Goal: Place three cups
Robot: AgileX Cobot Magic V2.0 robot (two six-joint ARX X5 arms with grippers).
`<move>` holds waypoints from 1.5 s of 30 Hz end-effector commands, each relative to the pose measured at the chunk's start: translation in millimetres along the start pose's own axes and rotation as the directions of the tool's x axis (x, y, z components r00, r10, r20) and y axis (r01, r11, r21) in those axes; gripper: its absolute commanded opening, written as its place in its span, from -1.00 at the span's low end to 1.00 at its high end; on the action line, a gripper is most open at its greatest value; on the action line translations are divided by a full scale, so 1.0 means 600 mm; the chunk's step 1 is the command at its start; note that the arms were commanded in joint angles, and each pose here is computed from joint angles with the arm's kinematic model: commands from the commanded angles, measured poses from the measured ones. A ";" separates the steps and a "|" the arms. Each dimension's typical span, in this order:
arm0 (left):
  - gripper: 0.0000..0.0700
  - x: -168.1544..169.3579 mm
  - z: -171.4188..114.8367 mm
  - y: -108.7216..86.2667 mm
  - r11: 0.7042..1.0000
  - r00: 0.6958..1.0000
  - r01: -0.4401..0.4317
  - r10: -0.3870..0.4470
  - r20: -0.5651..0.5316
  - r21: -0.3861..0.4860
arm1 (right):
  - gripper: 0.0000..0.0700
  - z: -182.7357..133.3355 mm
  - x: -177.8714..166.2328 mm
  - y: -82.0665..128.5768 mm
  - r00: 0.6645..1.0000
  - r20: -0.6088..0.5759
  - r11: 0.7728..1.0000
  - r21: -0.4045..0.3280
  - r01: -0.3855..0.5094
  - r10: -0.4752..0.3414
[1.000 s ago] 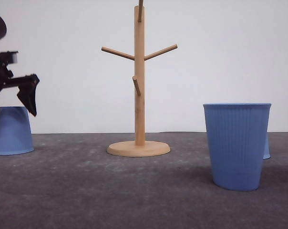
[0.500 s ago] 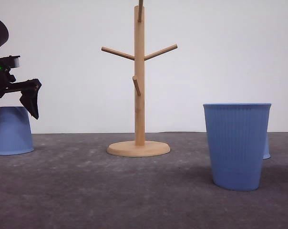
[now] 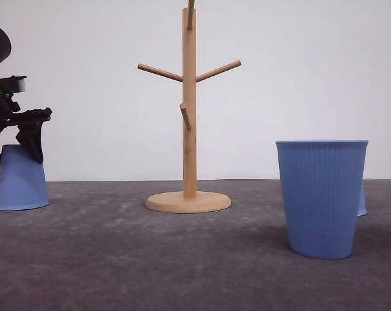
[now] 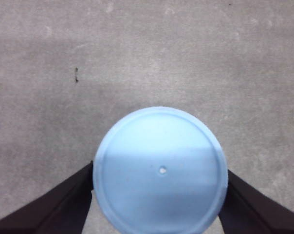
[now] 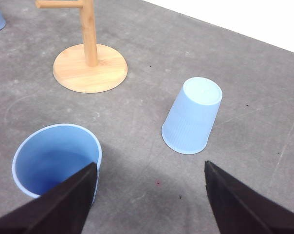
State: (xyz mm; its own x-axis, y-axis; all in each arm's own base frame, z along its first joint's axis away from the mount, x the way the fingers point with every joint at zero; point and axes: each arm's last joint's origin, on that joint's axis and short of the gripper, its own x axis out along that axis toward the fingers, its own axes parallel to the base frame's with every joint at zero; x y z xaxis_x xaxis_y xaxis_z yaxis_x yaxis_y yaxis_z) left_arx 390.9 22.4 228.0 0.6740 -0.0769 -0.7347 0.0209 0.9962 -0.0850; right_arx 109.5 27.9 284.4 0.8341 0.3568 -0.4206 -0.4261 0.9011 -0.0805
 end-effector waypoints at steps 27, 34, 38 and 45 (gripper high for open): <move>0.12 -0.230 0.059 -0.035 0.858 0.886 0.421 -0.318 0.338 -0.294 | 0.27 0.009 -0.004 0.000 1.000 0.023 1.000 0.012 0.001 -0.001; 0.12 -0.239 0.078 -0.040 0.781 0.812 0.541 -0.390 0.434 -0.311 | 0.27 0.009 -0.004 0.000 1.000 0.024 1.000 0.012 0.000 0.000; 0.12 -0.244 0.086 -0.042 0.755 0.778 0.582 -0.408 0.478 -0.303 | 0.27 0.009 -0.004 0.000 1.000 0.024 1.000 0.012 0.000 0.000; 0.12 -0.245 0.092 -0.067 0.740 0.739 0.626 -0.460 0.492 -0.248 | 0.27 0.010 -0.004 0.000 0.999 0.033 1.000 0.010 0.001 -0.002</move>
State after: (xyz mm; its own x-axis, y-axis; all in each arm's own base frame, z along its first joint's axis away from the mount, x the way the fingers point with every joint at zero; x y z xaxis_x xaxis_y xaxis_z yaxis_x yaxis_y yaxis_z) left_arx 329.0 -2.4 372.4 0.8537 -0.4832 -0.1941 0.2321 0.6868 -0.6887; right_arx 109.8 28.0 285.2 0.8376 0.3579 -0.4127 -0.4256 0.9011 -0.0824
